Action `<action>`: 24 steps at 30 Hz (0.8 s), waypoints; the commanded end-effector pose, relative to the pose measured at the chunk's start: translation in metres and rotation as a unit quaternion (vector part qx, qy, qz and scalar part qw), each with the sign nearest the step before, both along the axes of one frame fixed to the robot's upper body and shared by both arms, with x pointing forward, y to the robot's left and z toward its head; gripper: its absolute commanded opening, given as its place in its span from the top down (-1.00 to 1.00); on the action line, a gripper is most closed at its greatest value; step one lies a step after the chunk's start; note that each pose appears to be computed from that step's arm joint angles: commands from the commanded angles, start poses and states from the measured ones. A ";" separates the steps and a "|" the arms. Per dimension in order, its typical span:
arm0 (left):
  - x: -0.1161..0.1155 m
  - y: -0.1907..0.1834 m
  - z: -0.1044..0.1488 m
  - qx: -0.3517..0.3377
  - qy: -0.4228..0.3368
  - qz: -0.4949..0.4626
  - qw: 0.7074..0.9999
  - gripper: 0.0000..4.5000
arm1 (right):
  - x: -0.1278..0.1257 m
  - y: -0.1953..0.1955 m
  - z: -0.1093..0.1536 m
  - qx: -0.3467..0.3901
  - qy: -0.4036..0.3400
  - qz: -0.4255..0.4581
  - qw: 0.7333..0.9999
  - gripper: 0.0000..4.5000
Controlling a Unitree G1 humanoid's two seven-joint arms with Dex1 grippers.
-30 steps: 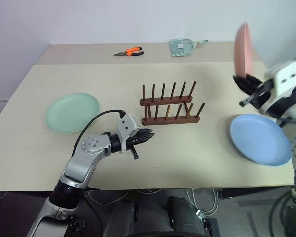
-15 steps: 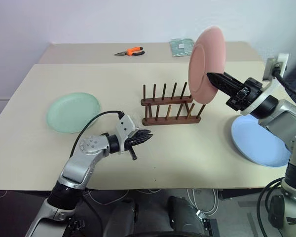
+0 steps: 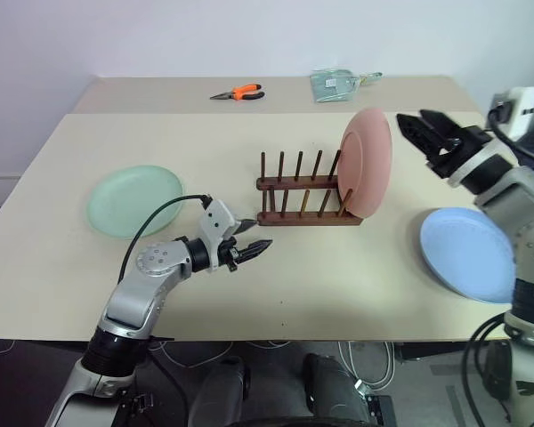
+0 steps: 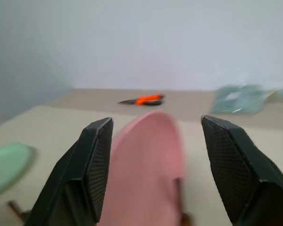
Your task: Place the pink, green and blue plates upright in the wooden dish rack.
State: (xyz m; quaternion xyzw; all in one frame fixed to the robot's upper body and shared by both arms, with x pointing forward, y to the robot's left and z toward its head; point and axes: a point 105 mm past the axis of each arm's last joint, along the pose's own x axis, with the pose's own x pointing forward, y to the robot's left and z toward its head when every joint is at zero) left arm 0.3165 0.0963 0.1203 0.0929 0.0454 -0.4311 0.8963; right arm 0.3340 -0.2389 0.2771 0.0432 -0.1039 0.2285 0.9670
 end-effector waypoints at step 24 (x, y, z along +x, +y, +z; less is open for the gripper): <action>0.018 0.238 -0.017 -0.296 0.158 0.644 0.688 -0.44 | -0.070 0.186 -0.070 -0.274 -0.041 0.324 0.904 -1.00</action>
